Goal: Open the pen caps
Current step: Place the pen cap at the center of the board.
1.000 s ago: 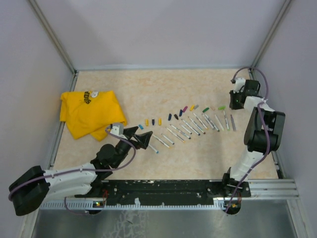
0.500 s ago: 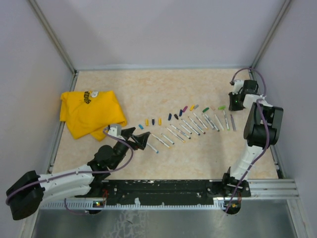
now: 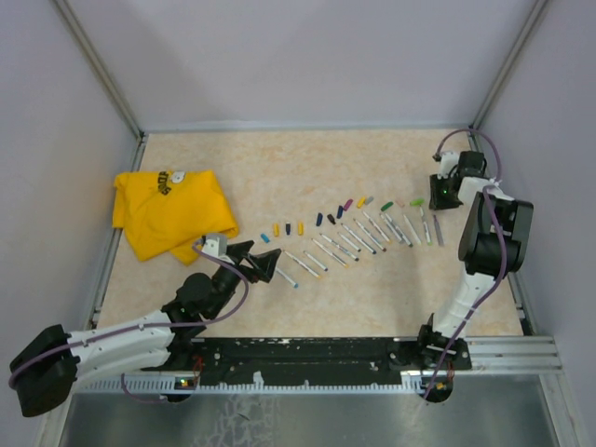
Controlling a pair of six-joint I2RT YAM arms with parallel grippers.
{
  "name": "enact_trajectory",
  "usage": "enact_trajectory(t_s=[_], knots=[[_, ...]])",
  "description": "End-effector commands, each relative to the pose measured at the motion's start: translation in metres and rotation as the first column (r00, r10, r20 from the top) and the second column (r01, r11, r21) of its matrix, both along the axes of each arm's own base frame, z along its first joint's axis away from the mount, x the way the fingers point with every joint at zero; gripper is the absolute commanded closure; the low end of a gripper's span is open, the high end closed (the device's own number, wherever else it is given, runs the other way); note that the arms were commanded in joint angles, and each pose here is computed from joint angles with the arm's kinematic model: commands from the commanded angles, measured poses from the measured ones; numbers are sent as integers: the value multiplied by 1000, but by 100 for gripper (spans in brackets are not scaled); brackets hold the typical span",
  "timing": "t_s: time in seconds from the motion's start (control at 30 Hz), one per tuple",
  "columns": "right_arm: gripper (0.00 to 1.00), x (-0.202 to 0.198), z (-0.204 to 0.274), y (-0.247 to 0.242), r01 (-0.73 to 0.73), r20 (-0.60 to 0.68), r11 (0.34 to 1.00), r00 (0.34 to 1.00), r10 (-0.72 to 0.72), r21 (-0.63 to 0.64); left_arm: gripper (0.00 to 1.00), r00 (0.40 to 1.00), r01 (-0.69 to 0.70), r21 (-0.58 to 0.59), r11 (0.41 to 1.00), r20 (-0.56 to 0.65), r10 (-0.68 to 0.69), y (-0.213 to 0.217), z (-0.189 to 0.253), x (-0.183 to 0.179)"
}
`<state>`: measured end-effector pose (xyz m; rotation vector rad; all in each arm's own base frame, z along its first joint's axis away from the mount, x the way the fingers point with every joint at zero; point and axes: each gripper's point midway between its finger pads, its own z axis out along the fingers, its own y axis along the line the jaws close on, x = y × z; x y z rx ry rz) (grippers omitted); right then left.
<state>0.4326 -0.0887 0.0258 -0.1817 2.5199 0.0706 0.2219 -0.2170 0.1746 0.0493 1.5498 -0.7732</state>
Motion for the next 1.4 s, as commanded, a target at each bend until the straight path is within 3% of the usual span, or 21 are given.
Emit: enact_trajectory(t_s=[0.0,0.37,1.37], knots=[[72,13,31,-7,-7,77,1000,997,8,-8,0,1000,7,-14,1000,-5,-7,1,1,-1],[65,11,66,-4,-33,161,999,986,37,-27,0,1000,11,-6,1000,-10,-11,0,0,-2],[63,-26,157,37,-213,333,977,920,208,-20,0,1000,18,23,1000,-4,-18,-2,-1,-1]])
